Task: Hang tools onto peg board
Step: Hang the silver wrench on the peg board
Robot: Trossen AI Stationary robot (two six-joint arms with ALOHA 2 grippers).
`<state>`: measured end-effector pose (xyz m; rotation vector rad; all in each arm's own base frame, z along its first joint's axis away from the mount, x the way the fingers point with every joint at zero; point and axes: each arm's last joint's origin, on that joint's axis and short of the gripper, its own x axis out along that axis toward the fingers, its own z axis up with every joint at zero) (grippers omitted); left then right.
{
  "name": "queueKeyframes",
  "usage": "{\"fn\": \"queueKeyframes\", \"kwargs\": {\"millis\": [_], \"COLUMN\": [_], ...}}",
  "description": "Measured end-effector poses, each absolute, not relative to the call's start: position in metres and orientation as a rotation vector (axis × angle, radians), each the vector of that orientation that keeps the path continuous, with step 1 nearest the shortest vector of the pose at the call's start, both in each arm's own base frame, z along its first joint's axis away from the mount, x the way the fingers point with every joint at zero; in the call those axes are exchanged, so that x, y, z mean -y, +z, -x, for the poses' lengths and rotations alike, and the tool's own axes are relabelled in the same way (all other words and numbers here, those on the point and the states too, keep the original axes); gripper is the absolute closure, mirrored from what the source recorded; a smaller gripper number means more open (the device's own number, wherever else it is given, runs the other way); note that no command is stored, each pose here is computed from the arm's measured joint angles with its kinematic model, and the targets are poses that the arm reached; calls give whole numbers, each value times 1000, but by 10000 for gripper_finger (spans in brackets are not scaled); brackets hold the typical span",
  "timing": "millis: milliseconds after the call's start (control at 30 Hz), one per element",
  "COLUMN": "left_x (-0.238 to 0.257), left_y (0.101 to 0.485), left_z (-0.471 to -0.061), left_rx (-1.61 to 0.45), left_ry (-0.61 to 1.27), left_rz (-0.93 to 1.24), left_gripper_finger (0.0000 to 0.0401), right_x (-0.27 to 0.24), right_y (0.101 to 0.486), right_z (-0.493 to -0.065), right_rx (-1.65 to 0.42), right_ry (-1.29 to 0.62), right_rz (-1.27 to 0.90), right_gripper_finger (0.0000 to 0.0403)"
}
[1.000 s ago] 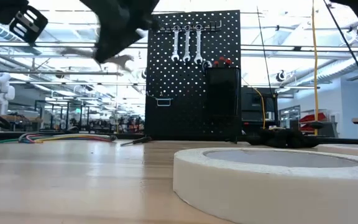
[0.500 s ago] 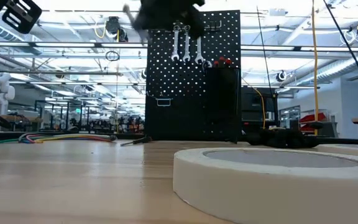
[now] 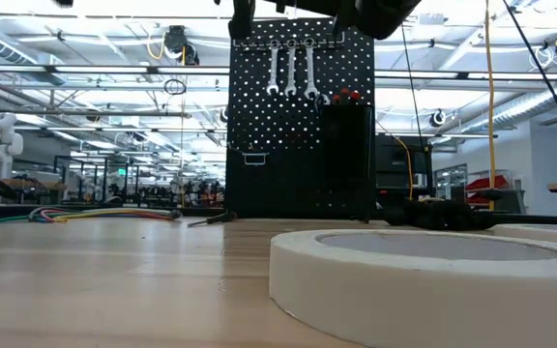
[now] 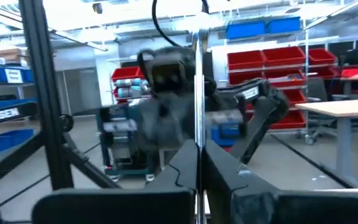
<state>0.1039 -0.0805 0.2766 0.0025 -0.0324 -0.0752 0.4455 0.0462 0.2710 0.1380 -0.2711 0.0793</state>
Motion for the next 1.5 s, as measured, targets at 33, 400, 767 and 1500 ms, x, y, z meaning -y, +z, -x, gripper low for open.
{"fn": "queueKeyframes", "kwargs": {"millis": [33, 400, 767, 1500], "left_x": [81, 72, 70, 64], "left_y": [281, 281, 281, 282], "left_z": [-104, -132, -150, -169], "left_rx": [72, 99, 138, 218], "left_ry": [-93, 37, 40, -37], "left_rz": [-39, -120, -104, -70], "left_gripper_finger": [367, 303, 229, 376], "right_x": [-46, -47, -50, -50], "right_y": [271, 268, 267, 265], "right_z": [-446, -446, -446, -447], "right_rx": [272, 240, 228, 211], "right_ry": [77, 98, 101, 100], "right_rz": [-136, -110, -99, -94], "right_gripper_finger": [399, 399, 399, 388]}}
